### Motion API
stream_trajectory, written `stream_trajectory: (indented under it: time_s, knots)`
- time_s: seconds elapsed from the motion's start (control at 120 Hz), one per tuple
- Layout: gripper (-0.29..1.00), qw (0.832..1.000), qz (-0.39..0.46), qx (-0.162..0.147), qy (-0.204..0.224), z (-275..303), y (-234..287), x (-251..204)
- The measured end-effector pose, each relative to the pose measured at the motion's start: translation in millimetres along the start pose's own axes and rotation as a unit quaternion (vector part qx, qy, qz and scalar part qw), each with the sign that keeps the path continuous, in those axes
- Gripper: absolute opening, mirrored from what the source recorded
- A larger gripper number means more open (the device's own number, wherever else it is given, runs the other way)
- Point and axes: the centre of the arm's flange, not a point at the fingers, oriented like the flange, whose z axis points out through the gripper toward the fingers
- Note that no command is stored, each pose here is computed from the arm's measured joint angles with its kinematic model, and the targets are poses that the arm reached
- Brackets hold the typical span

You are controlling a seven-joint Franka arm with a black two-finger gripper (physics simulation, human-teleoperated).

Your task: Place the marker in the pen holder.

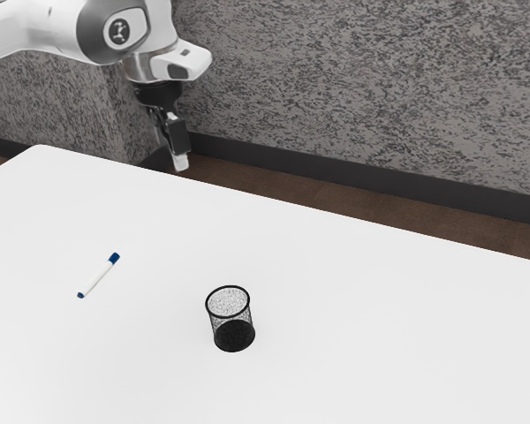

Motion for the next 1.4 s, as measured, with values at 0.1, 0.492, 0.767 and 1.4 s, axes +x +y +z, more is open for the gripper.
stream_trajectory:
  time_s: [0.1,0.492,0.767,1.4]
  knots:
    - [0.70,1.000,0.018,0.002,0.004,-0.3,0.5,1.8]
    - [0.70,0.999,-0.048,0.000,-0.019,44.4,-71.5,-35.5]
    - [0.70,0.982,-0.186,-0.010,-0.021,126.6,-134.9,-121.6]
    - [0.35,0.933,-0.356,0.004,-0.051,307.8,-217.5,-141.4]
